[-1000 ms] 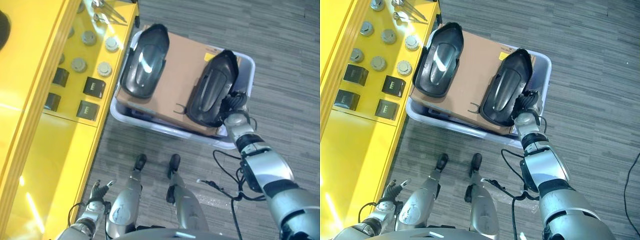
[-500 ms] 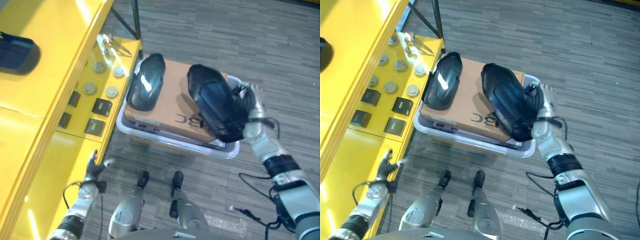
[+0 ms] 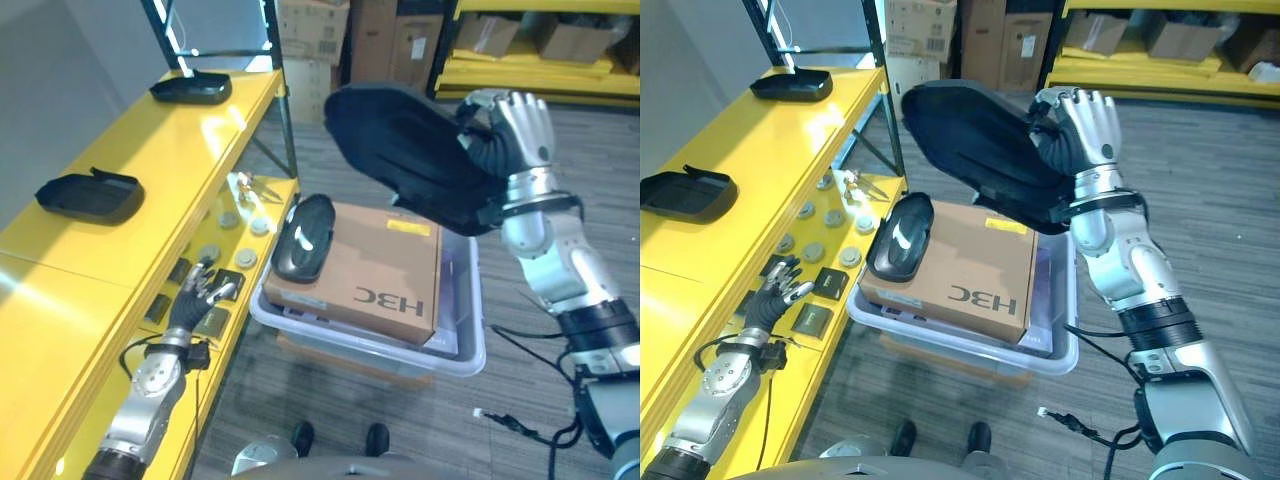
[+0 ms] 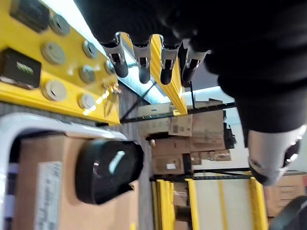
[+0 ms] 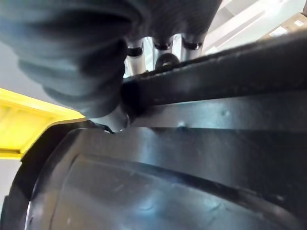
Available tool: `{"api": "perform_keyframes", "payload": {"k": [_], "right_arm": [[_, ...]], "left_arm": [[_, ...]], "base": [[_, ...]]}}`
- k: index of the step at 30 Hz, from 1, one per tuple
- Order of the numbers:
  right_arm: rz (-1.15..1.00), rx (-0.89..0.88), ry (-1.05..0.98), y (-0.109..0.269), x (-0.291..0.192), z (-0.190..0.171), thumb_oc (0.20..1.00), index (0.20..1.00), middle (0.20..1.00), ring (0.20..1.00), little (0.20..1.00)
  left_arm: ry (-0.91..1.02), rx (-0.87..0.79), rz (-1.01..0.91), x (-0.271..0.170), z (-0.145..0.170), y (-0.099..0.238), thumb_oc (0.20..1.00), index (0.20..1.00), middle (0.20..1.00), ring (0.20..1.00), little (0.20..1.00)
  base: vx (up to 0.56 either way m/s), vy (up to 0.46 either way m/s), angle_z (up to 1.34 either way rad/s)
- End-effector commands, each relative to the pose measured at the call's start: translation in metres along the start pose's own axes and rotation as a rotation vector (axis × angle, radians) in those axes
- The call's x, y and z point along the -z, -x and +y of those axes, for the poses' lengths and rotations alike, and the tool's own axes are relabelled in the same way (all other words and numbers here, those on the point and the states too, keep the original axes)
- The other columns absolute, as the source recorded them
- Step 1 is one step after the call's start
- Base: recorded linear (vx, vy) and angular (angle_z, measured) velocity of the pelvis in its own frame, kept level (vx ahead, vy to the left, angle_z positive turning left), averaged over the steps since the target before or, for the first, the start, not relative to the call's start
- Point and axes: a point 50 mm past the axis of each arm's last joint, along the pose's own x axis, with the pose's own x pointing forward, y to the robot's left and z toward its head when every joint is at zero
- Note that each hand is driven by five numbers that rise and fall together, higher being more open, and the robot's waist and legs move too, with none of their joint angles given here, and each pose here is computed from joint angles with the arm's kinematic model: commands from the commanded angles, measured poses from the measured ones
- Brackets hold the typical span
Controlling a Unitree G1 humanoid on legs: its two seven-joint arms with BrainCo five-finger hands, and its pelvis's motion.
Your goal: Move parts from the plastic box to the shelf.
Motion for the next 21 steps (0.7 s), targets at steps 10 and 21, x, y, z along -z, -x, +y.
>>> {"api": "perform_keyframes", "payload": {"k": [10,21], "right_arm": [[-0.189,0.143,-0.322,-0.021,-0.075,0.0,0.2,0.2,0.2,0.2,0.2],[-0.238,-0.002,-0.435,-0.017,-0.103,0.027,0.2,0.2,0.2,0.2,0.2]], "left_arm": [[0.354,0.094,-0.023,-0.009,-0.045,-0.027,1.0,1.0,1.0,1.0,1.0],[0.392,0.187,-0.189,-0.049,-0.063,-0.032,1.0,1.0,1.0,1.0,1.0]], "base": [[0.0,-0.01,-0.08],[0.0,0.0,0.0]]}}
